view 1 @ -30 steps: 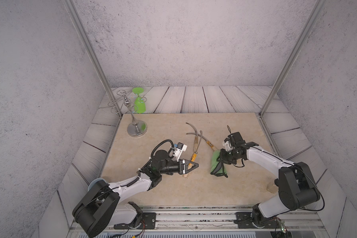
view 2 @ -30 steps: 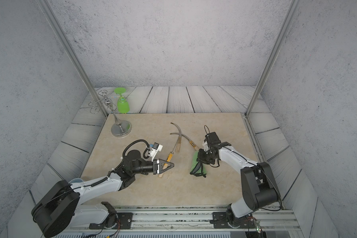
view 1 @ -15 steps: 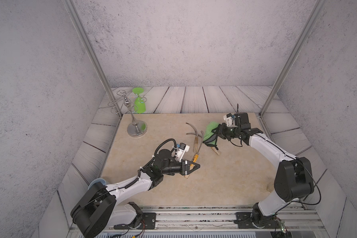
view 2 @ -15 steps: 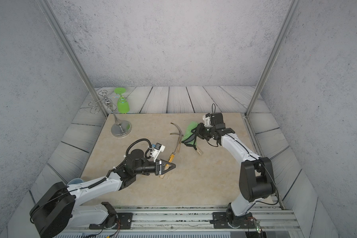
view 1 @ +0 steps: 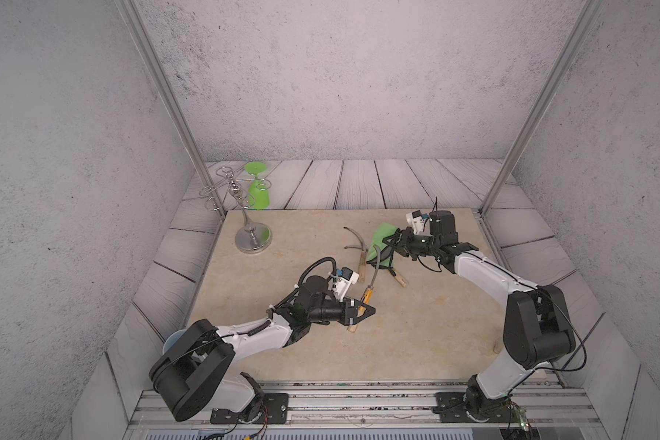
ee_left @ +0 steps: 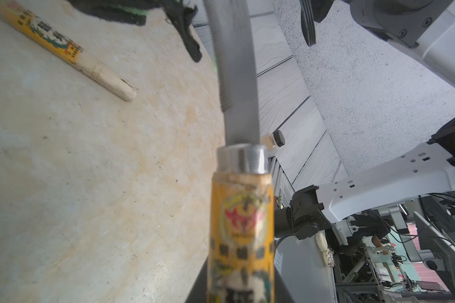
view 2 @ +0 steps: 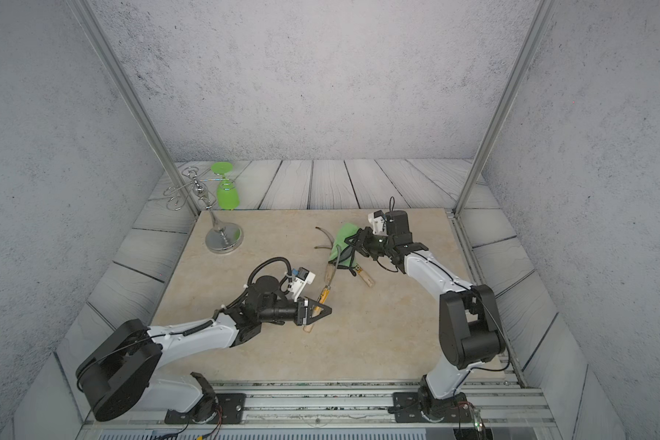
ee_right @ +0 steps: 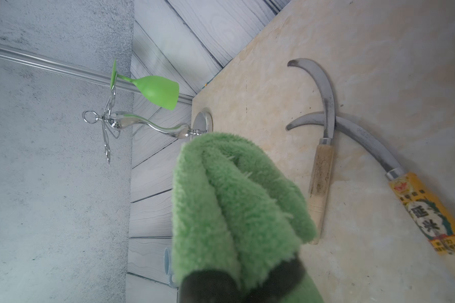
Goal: Wipe small sickles with rags
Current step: Wipe the small sickle.
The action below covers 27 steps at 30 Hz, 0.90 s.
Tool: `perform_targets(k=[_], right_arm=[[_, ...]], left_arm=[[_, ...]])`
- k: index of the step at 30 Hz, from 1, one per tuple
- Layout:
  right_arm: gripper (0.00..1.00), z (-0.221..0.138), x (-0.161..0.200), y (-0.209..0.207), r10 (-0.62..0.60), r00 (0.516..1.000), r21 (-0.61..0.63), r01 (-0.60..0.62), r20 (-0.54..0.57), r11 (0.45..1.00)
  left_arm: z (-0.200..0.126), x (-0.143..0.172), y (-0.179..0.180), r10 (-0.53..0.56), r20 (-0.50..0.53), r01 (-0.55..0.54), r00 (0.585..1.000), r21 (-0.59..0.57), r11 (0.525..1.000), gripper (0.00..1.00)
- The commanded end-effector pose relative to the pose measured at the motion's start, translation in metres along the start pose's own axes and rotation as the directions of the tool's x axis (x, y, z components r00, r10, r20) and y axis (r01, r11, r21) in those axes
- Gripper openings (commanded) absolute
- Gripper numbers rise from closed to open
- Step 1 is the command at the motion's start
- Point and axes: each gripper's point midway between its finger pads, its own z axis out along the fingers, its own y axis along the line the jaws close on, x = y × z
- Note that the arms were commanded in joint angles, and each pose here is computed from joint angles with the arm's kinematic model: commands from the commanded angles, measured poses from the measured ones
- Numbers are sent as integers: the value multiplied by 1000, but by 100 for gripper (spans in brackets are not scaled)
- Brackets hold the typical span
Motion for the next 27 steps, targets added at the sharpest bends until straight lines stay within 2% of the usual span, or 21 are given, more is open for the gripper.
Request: perform_targets(k=[1,7,18,27], right_arm=[[18,-17,1,53,-44,999,-178,45,8,983],[17,-26,11,72,-42,999,-256,40,-2,966],[17,-48,32,92,-88,996,-281,86,3,956],[17,-61,45,99,-100,995,-313,96,5,945]], left_arm=[[3,-15,-6,47,31,-47,998,-5,999,0],[8,-21,-4,59,27,-59,998,-20,998,0],[28,-30,15,44,9,-44,999,-62,997,0],[33,-50,16,57,23,-56,998,-47,997,0]])
